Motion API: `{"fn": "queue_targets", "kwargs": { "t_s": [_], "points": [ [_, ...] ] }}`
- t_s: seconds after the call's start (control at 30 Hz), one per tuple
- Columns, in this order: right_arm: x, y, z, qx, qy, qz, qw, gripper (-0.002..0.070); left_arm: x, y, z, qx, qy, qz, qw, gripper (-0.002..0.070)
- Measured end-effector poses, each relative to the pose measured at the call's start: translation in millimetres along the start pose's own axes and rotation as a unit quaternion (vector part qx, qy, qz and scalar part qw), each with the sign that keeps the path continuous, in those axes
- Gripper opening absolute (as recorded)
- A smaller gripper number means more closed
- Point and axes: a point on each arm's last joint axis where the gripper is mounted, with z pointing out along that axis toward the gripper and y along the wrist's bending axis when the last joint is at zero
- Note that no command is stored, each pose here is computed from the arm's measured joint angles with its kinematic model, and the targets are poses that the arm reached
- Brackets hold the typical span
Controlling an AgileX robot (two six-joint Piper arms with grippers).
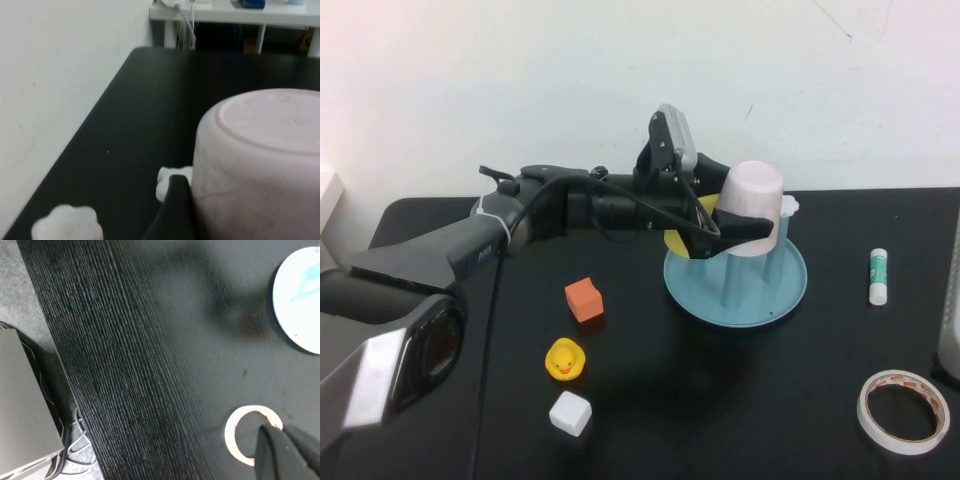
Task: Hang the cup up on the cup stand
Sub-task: Place the cup on the cup holder
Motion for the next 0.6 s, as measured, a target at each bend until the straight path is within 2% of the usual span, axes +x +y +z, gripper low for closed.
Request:
{"fn": "queue_targets", "kwargs": {
  "t_s": [0.17,0.33,0.47,0.6],
  "points": [
    [0,0,0,0.0,0.0,0.0,1.0,-0.0001,6,-1.9,0,0.009,0.032,0.01,0.999,0.0608],
    [0,0,0,0.0,0.0,0.0,1.0,-0.0001,8,-1.8,0,0.008,0.045,-0.008,0.999,0.0608],
    [0,0,0,0.0,0.0,0.0,1.0,-0.0001,7,0.8,0,-0.008,0.057,-0.037,0.998,0.0666],
    [0,0,0,0.0,0.0,0.0,1.0,-0.0001,-4,1.4,-7,-0.019,0.093,-0.037,0.995,0.0668]
  ]
}}
